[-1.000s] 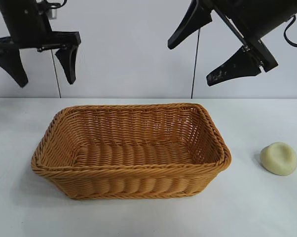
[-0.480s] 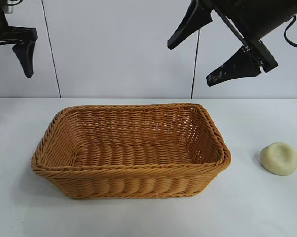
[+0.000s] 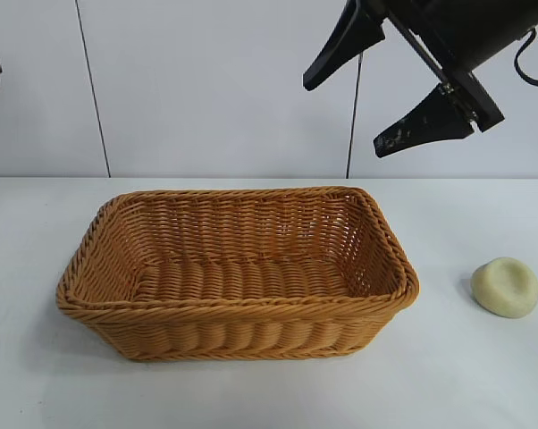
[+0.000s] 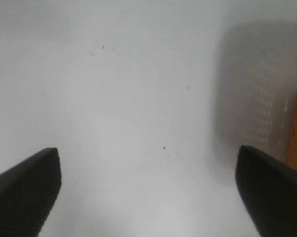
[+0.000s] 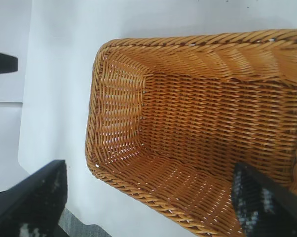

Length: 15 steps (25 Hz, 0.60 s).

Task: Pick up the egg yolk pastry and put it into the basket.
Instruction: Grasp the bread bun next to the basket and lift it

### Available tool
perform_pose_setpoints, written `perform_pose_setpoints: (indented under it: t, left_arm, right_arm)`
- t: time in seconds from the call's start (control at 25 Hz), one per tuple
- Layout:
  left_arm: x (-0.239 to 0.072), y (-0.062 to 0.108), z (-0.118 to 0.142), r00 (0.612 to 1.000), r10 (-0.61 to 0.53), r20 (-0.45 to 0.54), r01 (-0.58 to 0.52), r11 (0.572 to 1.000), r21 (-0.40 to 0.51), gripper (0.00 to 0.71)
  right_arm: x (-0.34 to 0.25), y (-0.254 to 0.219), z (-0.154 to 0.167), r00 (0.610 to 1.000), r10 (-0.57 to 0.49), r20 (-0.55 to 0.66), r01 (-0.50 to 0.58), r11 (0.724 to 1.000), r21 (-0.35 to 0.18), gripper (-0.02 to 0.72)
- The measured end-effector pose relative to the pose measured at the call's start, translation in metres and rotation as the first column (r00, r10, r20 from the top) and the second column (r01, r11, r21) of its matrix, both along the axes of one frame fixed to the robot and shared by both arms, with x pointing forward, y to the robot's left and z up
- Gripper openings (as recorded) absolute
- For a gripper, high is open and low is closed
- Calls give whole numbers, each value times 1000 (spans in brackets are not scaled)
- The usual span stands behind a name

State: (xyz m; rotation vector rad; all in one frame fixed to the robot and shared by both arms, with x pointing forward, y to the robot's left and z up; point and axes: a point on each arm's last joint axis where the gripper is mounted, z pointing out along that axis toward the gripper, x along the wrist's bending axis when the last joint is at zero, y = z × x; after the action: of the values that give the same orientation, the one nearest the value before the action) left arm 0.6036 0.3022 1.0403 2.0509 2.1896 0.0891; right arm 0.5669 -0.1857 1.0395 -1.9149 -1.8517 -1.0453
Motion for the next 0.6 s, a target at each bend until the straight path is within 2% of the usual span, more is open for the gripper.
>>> perform_pose_setpoints:
  t: [0.2,0.36,0.52,0.6]
  left_arm:
    - [-72,-1,10,999,-24,-25,25,1000,9,692]
    - [-135,-1,17,1000,-27,0,27,999,18,692]
    - [-194,-2,15,998,-27,51,26,999,20,692]
    - [-219,-2,13,992,-26,127,23,999,24,692]
  right_arm:
    - [0,0,0,1000,0,0,0,1000,0,644]
    - [0,0,0,1000,0,0,0,1000,-1,644]
    - [0,0,0,1000,0,0,0,1000,-1,644]
    - [0,0,0,1000,0,0,0,1000,-1,644]
